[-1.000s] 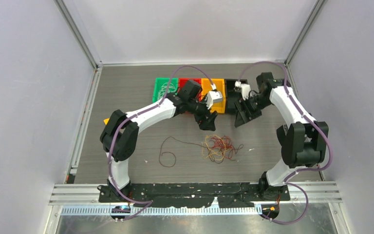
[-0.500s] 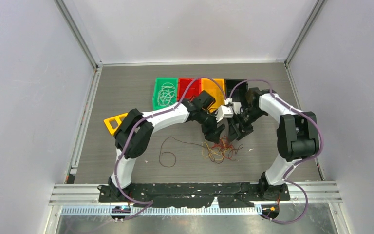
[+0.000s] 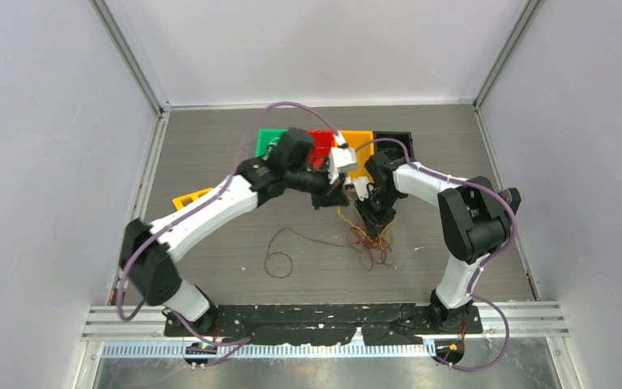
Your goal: Untangle the cables
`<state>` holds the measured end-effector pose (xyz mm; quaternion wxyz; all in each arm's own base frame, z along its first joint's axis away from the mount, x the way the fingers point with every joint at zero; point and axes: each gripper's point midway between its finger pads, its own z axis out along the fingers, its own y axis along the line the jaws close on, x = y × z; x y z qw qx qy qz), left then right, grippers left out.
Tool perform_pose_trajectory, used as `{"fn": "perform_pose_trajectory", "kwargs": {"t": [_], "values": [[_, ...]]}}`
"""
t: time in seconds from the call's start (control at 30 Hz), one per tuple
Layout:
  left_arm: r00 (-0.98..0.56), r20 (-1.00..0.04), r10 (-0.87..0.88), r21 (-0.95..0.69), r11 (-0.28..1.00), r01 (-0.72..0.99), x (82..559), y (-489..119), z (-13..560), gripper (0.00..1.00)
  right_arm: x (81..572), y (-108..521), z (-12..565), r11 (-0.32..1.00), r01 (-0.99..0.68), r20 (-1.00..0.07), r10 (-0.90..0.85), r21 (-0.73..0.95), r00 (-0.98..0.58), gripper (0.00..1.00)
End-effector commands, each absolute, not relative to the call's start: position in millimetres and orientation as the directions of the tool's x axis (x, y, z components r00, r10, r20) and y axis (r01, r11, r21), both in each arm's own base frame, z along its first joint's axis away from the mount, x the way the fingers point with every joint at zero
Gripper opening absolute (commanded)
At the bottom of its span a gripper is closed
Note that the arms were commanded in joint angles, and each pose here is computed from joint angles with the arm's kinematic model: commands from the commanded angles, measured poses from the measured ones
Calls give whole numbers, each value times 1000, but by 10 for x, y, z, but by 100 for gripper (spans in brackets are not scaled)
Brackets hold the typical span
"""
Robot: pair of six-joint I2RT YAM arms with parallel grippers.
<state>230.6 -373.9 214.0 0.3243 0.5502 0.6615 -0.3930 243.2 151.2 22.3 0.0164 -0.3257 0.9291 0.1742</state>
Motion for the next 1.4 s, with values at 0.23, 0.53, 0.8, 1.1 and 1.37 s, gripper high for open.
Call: {"fn": "perform_pose_trajectory", "kwargs": {"t": [0.23,0.53,0.8,1.1,1.37], "values": [[-14,-986,169,41,319,947,2503,-2745,4087,0,2478,1202,81,699,-702,-107,-694,134,-712,27],[216,-975,44,213,435,875,2212,-2160,5308,0,2417,1157,32,689,-712,-84,-708,137,-701,35],[226,-974,26,211,471,856,2127,-2063,5324,0,2426,1530,727,600,-762,-309,-697,244,-648,62],[-3,-1000,-5,-5,427,904,2282,-2265,4718,0,2349,1738,2243,444,-885,-711,-577,140,-402,88],[-208,-978,-33,-202,428,881,2503,-2469,4293,0,2342,1736,3301,502,-863,-884,-426,-55,-192,98]]}}
